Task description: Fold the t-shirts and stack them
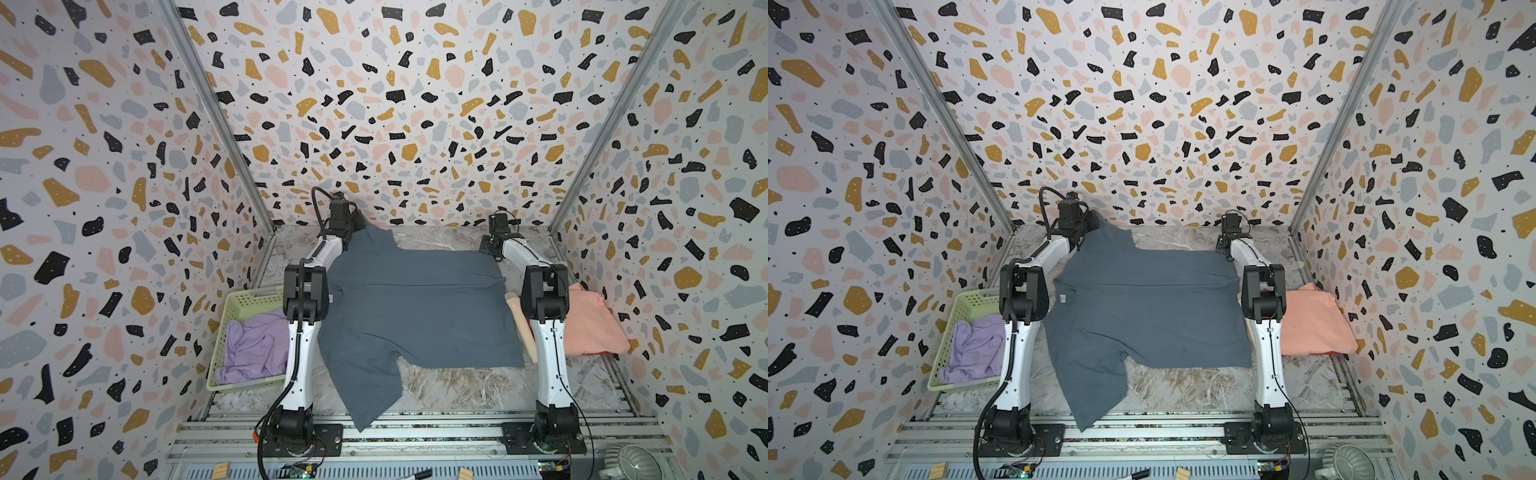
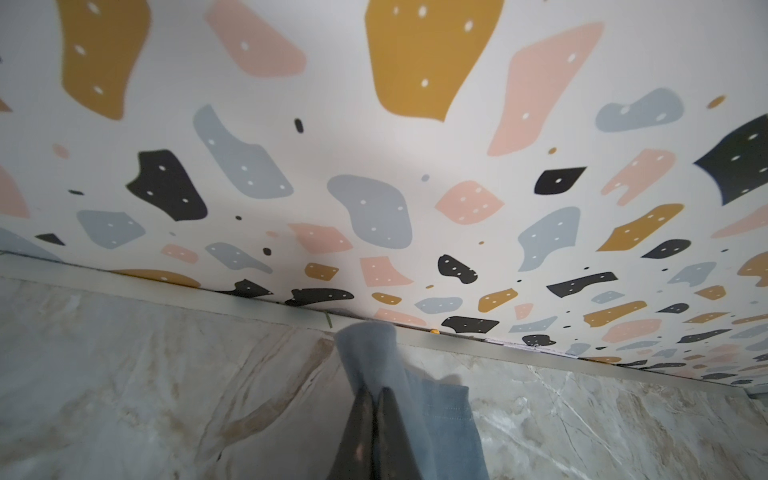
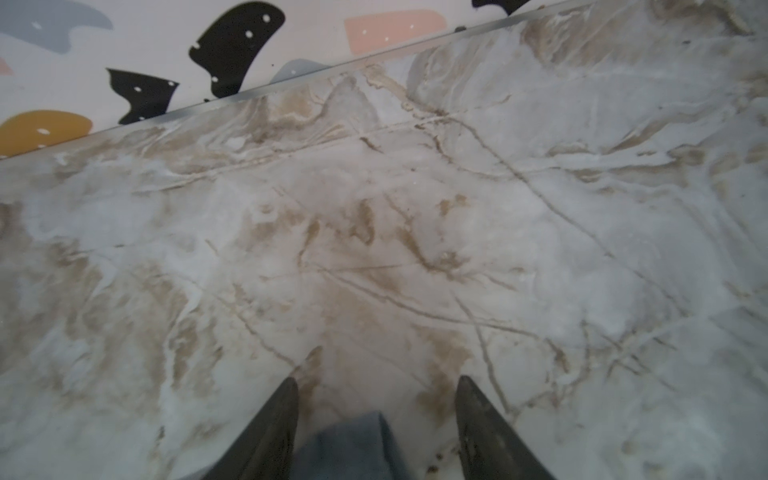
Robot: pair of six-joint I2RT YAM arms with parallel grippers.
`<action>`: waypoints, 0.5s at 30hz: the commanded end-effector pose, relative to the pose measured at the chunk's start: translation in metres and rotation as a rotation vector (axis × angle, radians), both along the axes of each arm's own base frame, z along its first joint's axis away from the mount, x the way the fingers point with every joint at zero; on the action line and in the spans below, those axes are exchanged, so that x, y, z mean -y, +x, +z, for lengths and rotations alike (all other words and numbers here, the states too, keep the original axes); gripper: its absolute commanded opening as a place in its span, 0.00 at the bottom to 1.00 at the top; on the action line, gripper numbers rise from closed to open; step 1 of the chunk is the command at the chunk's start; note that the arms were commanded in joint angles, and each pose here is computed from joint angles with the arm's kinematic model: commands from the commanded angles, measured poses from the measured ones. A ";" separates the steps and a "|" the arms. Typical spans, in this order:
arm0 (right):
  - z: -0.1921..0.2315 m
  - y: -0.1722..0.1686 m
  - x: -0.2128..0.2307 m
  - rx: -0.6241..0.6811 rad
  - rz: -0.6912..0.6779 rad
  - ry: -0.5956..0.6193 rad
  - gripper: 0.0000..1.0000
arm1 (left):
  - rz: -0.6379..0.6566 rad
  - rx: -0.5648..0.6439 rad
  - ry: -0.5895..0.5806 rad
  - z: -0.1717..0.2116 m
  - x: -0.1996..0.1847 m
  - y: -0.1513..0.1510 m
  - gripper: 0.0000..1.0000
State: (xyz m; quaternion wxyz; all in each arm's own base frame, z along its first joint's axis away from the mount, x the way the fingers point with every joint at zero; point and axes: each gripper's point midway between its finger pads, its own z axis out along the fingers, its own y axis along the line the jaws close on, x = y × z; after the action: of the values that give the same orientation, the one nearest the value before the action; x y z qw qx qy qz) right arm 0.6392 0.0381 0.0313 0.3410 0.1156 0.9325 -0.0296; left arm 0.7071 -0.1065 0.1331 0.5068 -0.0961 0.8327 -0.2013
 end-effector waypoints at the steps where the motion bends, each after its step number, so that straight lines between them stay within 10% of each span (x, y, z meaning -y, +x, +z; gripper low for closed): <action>1: -0.020 -0.032 -0.007 -0.153 0.006 -0.002 0.55 | 0.012 0.083 -0.030 0.029 -0.004 0.010 0.00; 11: -0.017 -0.029 -0.011 -0.137 0.011 0.050 0.02 | -0.003 0.075 -0.030 0.029 -0.002 0.006 0.00; 15: 0.025 -0.012 -0.011 -0.022 0.029 0.044 0.00 | 0.001 0.078 -0.020 0.032 -0.006 0.006 0.00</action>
State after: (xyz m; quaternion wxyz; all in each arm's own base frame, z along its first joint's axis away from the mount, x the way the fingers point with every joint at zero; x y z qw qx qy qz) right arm 0.6364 0.0522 0.0337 0.3337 0.1165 0.9354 -0.0066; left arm 0.7089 -0.1074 0.1390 0.5121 -0.1001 0.8267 -0.2107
